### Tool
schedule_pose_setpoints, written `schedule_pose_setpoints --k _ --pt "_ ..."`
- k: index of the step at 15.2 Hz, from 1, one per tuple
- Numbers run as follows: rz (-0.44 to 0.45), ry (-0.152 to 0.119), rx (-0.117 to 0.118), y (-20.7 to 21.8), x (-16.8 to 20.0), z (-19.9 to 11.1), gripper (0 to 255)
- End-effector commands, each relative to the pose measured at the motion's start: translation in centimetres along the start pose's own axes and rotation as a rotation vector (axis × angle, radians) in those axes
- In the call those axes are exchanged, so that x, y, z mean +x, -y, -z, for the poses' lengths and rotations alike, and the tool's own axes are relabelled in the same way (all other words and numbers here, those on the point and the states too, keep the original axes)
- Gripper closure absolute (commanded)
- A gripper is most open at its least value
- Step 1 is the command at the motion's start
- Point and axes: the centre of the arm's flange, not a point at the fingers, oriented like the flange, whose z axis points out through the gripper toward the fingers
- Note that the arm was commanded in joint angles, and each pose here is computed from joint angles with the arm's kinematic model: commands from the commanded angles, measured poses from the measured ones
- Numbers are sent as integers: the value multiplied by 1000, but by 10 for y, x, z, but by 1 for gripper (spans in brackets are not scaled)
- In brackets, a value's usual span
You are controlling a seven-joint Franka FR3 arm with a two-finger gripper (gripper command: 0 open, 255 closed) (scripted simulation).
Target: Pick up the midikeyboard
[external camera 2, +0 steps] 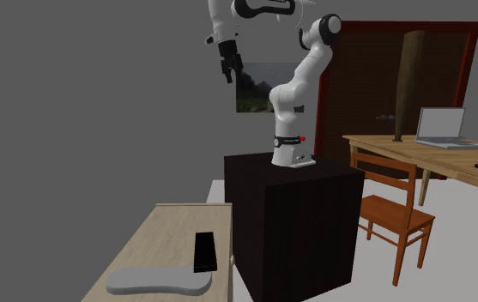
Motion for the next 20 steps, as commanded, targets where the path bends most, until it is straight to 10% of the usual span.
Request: schedule_pose_setpoints --k 1,20 --pt "0 0 0 0 0 0 0" --pt "415 -137 -4 97 158 -144 0"
